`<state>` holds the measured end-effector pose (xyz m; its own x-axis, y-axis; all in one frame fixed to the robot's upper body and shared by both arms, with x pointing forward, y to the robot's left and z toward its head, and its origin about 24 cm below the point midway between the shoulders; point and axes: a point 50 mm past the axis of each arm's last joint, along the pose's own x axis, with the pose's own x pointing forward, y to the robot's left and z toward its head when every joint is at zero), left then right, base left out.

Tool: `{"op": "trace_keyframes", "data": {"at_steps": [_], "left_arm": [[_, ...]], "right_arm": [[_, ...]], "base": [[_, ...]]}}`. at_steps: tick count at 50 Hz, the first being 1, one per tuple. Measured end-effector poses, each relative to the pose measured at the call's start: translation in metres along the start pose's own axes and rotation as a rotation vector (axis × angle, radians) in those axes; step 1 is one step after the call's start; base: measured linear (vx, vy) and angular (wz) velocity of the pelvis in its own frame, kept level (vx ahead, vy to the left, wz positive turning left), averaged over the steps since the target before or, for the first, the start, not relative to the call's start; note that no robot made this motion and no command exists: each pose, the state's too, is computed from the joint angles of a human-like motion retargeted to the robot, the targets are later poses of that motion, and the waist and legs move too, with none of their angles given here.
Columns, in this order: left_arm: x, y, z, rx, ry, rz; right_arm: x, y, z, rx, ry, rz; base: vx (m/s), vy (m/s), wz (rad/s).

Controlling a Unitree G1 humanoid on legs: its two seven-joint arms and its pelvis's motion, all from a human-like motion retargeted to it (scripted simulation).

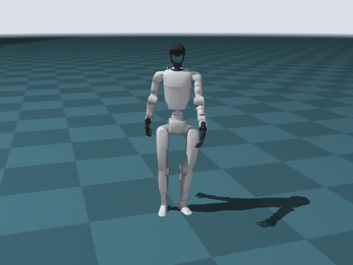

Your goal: In place motions

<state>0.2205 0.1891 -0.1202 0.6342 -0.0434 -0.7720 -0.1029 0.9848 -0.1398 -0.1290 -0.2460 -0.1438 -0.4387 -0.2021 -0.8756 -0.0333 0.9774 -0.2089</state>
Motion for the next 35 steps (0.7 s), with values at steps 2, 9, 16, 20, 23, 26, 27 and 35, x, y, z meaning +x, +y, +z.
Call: {"op": "trace_keyframes", "data": {"at_steps": [2,9,16,20,23,26,27,35], "left_arm": [[-0.004,0.001,-0.025,-0.006,0.078,-0.002],[-0.054,0.007,-0.154,-0.117,0.522,0.05],[-0.161,0.021,-0.271,-0.316,0.9,0.201],[-0.221,0.029,-0.308,-0.411,1.039,0.282],[-0.25,0.032,-0.322,-0.45,1.106,0.342],[-0.261,0.033,-0.326,-0.475,1.13,0.369],[-0.26,0.032,-0.326,-0.479,1.129,0.37],[-0.188,0.024,-0.29,-0.405,0.99,0.273]], "right_arm": [[-0.003,0.009,0.021,-0.029,-0.059,0.031],[-0.038,0.046,0.132,-0.231,-0.398,0.137],[-0.125,0.08,0.247,-0.419,-0.856,0.162],[-0.18,0.097,0.287,-0.411,-1.088,0.198],[-0.21,0.103,0.303,-0.37,-1.21,0.234],[-0.227,0.106,0.309,-0.354,-1.281,0.259],[-0.229,0.107,0.31,-0.357,-1.293,0.261],[-0.171,0.1,0.277,-0.439,-1.127,0.183]], "base": [[0.01,0.04,0.21],[0.02,0.04,0.56],[0.01,0.01,-0.08],[0.01,0.0,0.21],[0.0,-0.01,0.21],[0.0,0.0,0.06],[0.0,0.0,0.0],[0.0,-0.01,-0.17]]}}
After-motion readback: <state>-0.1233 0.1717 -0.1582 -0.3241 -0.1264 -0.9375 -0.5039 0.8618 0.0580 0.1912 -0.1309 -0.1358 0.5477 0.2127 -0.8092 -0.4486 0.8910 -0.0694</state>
